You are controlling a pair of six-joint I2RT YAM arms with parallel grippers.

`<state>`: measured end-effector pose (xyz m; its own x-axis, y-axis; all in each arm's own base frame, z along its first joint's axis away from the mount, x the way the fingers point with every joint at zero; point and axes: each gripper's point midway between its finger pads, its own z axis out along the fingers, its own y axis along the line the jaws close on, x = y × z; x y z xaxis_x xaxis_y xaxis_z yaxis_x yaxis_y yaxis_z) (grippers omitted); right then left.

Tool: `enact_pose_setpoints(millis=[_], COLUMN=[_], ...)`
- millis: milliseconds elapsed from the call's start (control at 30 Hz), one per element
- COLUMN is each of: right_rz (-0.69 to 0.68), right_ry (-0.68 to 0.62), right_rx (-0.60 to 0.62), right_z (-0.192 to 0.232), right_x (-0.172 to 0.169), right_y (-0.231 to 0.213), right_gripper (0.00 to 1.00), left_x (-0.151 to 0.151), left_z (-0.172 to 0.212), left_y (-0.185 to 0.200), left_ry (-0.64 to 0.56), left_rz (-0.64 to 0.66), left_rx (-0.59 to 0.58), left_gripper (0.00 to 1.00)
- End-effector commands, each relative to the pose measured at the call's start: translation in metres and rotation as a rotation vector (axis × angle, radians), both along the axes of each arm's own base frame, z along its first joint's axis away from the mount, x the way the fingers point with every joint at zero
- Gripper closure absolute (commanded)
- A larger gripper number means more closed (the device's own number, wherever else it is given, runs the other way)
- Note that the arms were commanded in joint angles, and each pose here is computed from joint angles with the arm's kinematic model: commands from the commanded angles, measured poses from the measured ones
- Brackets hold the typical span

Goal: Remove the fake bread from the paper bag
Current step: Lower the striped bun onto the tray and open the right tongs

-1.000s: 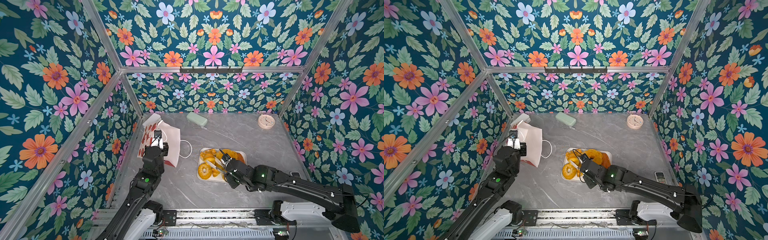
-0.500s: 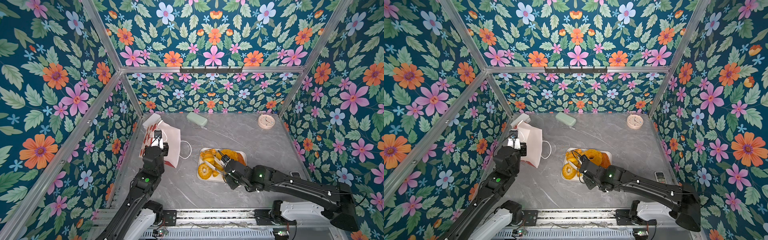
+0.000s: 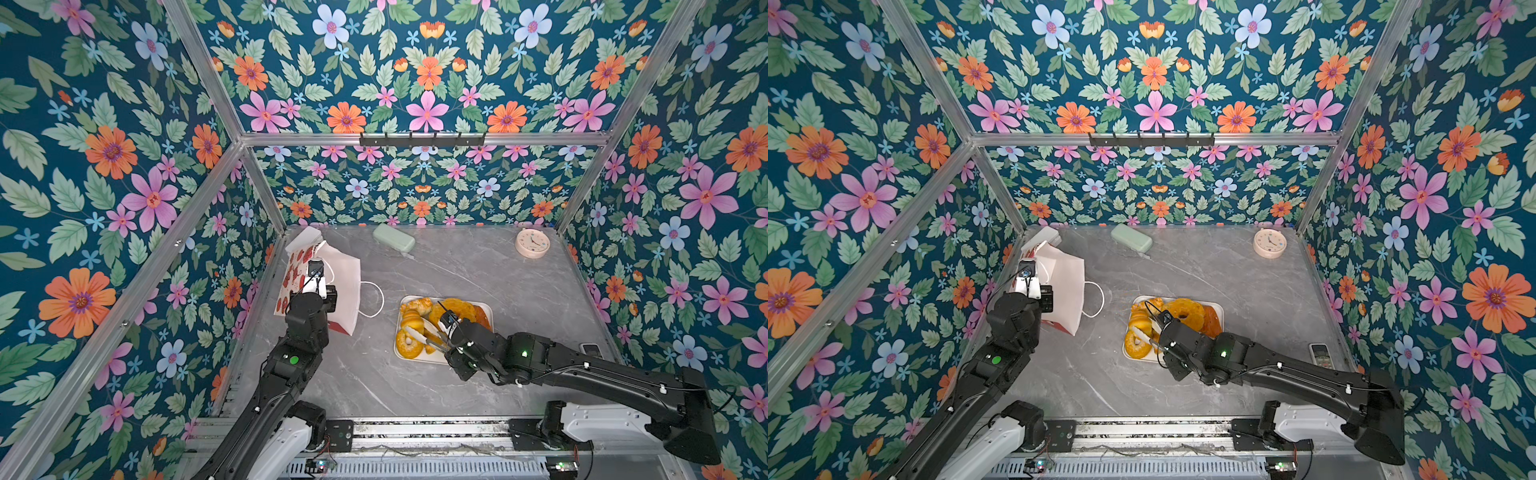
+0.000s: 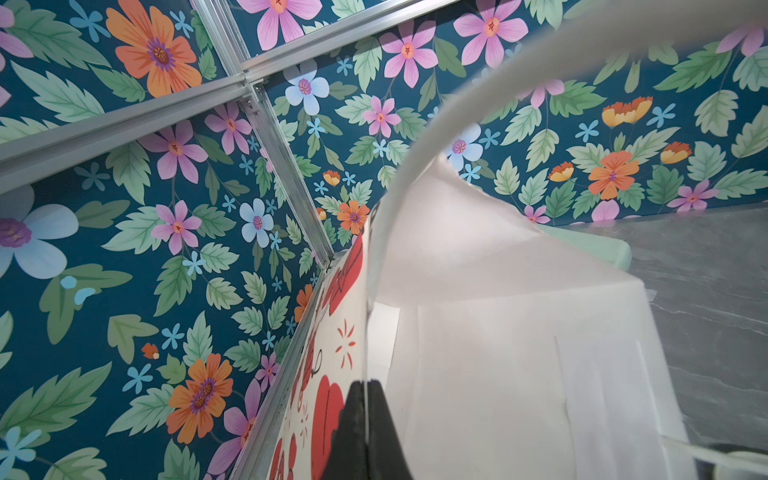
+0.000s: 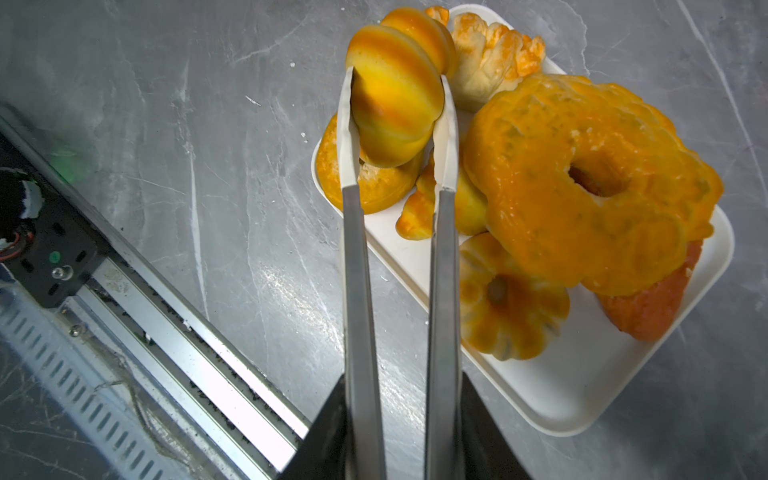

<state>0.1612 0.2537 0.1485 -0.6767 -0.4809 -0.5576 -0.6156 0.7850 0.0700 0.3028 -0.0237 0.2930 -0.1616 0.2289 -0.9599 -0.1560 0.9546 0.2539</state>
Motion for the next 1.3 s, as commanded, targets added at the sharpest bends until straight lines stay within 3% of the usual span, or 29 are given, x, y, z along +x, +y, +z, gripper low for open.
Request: enact_pose_setpoints(millis=[0, 267, 1267], right_rz=[-0.033, -0.052, -0.072], right_ry=[-0.014, 0.010, -0.026], right_rx=[-0.010, -0.048, 0.072], right_z=[-0.002, -0.010, 0.016], right_x=[0.005, 0.003, 0.002], right_y=[-0.003, -0.007, -0.007], right_gripper=[0.64, 0.58, 0.55], left_x=[0.001, 0.001, 0.005], left_z=[0.005, 0.005, 0.002], left_y=[-0.002, -0.002, -0.006], left_ry=[-0.029, -0.028, -0.017], left_rz=[-0.006, -0.009, -0.028], left_rx=[-0.026, -0.030, -0.031], left_gripper=[1.00, 1.00, 1.00])
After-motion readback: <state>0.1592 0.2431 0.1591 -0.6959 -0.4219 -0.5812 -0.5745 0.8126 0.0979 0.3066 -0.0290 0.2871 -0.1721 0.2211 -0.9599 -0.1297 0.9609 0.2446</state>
